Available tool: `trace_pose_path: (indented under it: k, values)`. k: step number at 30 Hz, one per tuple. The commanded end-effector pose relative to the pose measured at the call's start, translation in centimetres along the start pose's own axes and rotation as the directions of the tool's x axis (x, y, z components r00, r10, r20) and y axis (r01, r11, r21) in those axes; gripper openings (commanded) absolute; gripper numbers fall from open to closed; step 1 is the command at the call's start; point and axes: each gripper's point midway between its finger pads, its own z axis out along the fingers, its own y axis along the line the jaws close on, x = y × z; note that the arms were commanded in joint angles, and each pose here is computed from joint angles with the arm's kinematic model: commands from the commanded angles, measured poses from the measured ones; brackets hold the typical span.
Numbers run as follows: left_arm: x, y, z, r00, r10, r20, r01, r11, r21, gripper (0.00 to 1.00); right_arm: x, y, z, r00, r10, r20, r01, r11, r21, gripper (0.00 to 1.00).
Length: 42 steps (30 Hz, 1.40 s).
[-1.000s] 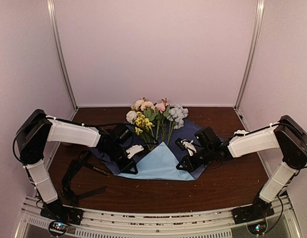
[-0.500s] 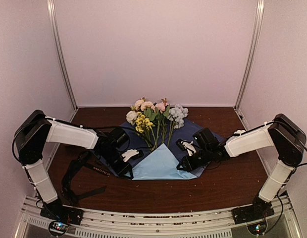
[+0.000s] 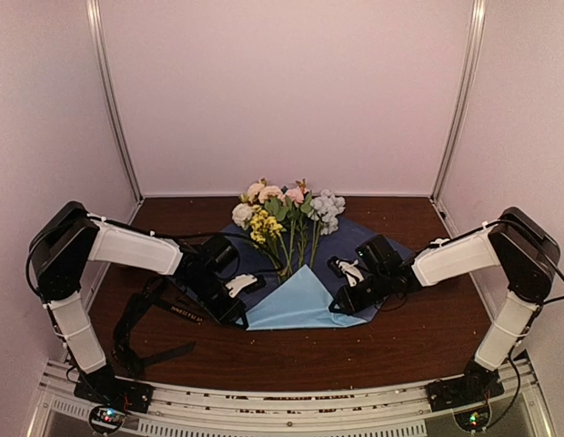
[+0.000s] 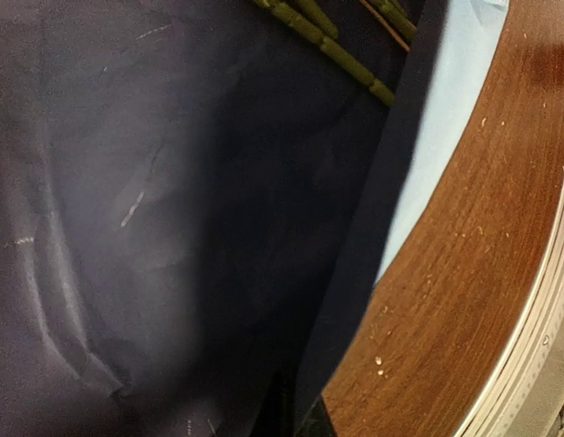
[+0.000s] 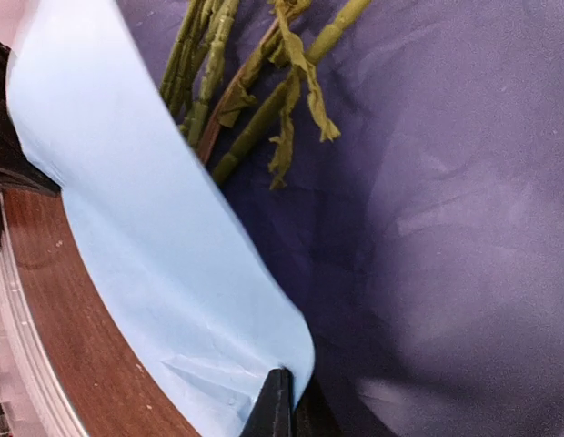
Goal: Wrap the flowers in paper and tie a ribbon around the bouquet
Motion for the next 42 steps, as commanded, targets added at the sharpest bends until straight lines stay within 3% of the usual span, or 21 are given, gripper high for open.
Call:
trace_pose_path:
  k: [1,6,11,15,20,25,31,42]
  values:
    - [4.1,2.4,1.4,0.988,-0.074,-0.135,0.063,0.994,-0.085,0.0,0.3,-3.0,-0.9,0.999,0.037,-0.027,-0.032,0.988,0.153,0.14]
    - [3.6,2.0,1.2,0.991,-0.061,-0.119,0.054,0.997,-0.062,0.0,-2.3,-2.0,-5.4,0.997,0.005,0.077,-0.023,0.973,0.231,0.32]
    - [3.5,1.8,1.3,0.991,-0.064,-0.118,0.058,0.997,-0.048,0.0,-4.7,3.4,-8.8,0.963,-0.18,0.199,0.122,0.954,0.273,0.29]
    - [3.5,1.8,1.4,0.991,-0.066,-0.12,0.062,0.997,-0.037,0.0,-3.6,13.7,-5.8,0.927,-0.304,0.217,0.332,0.938,-0.104,0.19]
    - [3.6,1.9,1.3,0.99,-0.078,-0.118,0.075,0.997,-0.031,0.0,-4.2,19.6,-2.0,0.941,-0.274,0.197,0.331,0.861,-0.386,0.09]
    - [3.7,2.0,1.4,0.989,-0.093,-0.111,0.091,0.996,-0.016,0.0,-4.4,17.8,2.8,0.96,-0.254,0.116,0.278,0.896,-0.346,0.03]
    - [3.8,2.0,1.4,0.987,-0.112,-0.114,0.113,0.994,0.004,0.0,-1.3,13.5,7.1,0.983,-0.18,-0.033,0.163,0.945,-0.285,0.0]
    - [4.7,2.8,1.3,0.976,-0.134,-0.17,0.133,0.991,-0.017,0.0,1.8,4.4,4.8,0.993,0.122,-0.002,-0.12,0.973,-0.2,0.0]
